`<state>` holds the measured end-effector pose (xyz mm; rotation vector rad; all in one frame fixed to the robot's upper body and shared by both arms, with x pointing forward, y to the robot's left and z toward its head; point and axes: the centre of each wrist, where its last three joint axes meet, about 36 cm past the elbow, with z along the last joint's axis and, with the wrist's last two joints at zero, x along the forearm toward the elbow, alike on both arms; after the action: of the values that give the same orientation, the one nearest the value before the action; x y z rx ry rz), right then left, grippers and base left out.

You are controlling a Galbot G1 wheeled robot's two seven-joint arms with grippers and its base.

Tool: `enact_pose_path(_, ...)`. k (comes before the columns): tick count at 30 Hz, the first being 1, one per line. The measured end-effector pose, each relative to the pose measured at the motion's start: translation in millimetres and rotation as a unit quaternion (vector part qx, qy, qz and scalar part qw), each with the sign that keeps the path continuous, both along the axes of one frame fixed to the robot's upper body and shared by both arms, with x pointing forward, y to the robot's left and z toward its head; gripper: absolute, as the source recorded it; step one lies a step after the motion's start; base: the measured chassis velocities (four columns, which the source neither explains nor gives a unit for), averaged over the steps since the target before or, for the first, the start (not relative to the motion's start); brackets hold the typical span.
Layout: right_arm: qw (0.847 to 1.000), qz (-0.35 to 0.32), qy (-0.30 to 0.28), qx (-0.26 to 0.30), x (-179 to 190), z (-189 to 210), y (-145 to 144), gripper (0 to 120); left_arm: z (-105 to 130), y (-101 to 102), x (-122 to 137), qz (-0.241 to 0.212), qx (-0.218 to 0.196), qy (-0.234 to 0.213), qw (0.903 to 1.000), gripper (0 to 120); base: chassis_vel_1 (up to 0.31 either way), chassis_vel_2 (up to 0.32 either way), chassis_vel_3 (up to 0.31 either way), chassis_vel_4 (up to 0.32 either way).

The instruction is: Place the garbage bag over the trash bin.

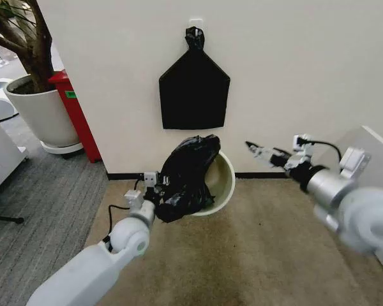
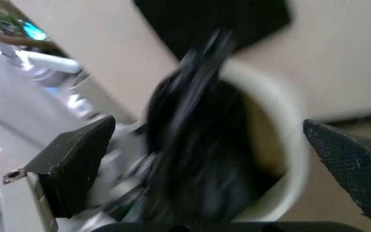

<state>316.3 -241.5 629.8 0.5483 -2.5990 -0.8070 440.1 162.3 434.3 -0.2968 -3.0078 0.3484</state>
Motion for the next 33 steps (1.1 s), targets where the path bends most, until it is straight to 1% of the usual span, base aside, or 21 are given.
enact_pose_path(1,0.999,0.006,0.028,0.023,-2.5,-3.1,5.2,100,1.9,-7.9,2.5,0.003,0.002,0.000,1.0000,0,0.000,0.000,0.000,0.000)
enact_pose_path(3,0.997,0.015,0.067,0.043,-4.4,-11.0,16.7,100,6.6,-20.3,4.8,-0.002,0.005,-0.006,1.0000,0,0.000,0.000,0.000,0.000)
enact_pose_path(5,0.996,0.019,0.074,0.048,-4.9,-13.1,20.5,100,7.4,-22.8,4.8,-0.004,0.006,-0.007,0.9999,0,0.000,0.000,0.000,0.000)
enact_pose_path(6,0.995,0.024,0.085,0.053,-5.7,-15.9,27.4,100,9.5,-28.2,4.1,-0.011,0.009,-0.013,0.9998,0,0.000,0.000,0.000,0.000)
enact_pose_path(9,0.993,0.027,0.100,0.051,-6.6,-19.6,39.7,100,11.3,-35.0,2.9,-0.020,0.018,-0.022,0.9994,0,0.000,0.000,0.000,0.000)
enact_pose_path(13,0.992,0.030,0.111,0.051,-7.6,-23.1,47.4,100,12.1,-39.9,5.3,-0.023,0.025,-0.032,0.9989,0,0.000,0.000,0.000,0.000)
enact_pose_path(15,0.990,0.027,0.123,0.059,-7.7,-23.7,50.5,100,13.2,-42.7,6.5,-0.025,0.025,-0.036,0.9987,0,0.000,0.000,0.000,0.000)
enact_pose_path(18,0.984,0.016,0.152,0.096,-6.0,-21.7,55.9,97,13.2,-49.6,6.2,-0.032,0.027,-0.046,0.9981,0,0.000,0.000,0.000,0.000)
enact_pose_path(20,0.982,0.014,0.157,0.102,-5.1,-21.4,56.4,97,12.8,-50.4,5.9,-0.033,0.028,-0.047,0.9980,0,0.000,0.000,0.000,0.000)
enact_pose_path(21,0.979,0.007,0.170,0.116,-2.4,-20.6,57.6,92,12.0,-52.0,5.4,-0.037,0.029,-0.051,0.9976,0,0.000,0.000,0.000,0.000)
enact_pose_path(22,0.977,0.004,0.174,0.121,-1.4,-20.4,58.0,90,11.7,-52.5,5.2,-0.038,0.030,-0.052,0.9975,0,0.000,0.000,0.000,0.000)
enact_pose_path(24,0.974,-0.005,0.185,0.129,1.8,-20.5,59.3,83,10.5,-53.3,4.5,-0.042,0.031,-0.056,0.9971,0,0.000,0.000,0.000,0.000)
enact_pose_path(25,0.974,-0.008,0.188,0.130,3.0,-21.4,59.7,82,10.3,-53.4,4.3,-0.042,0.032,-0.056,0.9970,0,0.000,0.000,0.000,0.000)
enact_pose_path(27,0.972,-0.018,0.196,0.126,6.6,-25.3,61.5,73,10.4,-53.7,3.9,-0.045,0.032,-0.058,0.9967,0,0.000,0.000,0.000,0.000)
enact_pose_path(28,0.972,-0.018,0.196,0.126,6.6,-25.3,61.5,73,10.4,-53.7,3.9,-0.045,0.032,-0.058,0.9967,0,0.000,0.000,0.000,0.000)
enact_pose_path(31,0.971,-0.031,0.204,0.120,10.0,-29.3,63.4,67,12.7,-54.5,2.5,-0.052,0.030,-0.062,0.9963,0,0.000,0.000,0.000,0.000)
enact_pose_path(32,0.971,-0.037,0.207,0.118,11.3,-30.8,64.2,61,14.0,-54.9,2.0,-0.054,0.029,-0.064,0.9960,0,0.000,0.000,0.000,0.000)
enact_pose_path(33,0.970,-0.040,0.208,0.117,12.1,-31.6,64.7,57,14.8,-55.2,1.6,-0.056,0.028,-0.066,0.9959,0,0.000,0.000,0.000,0.000)
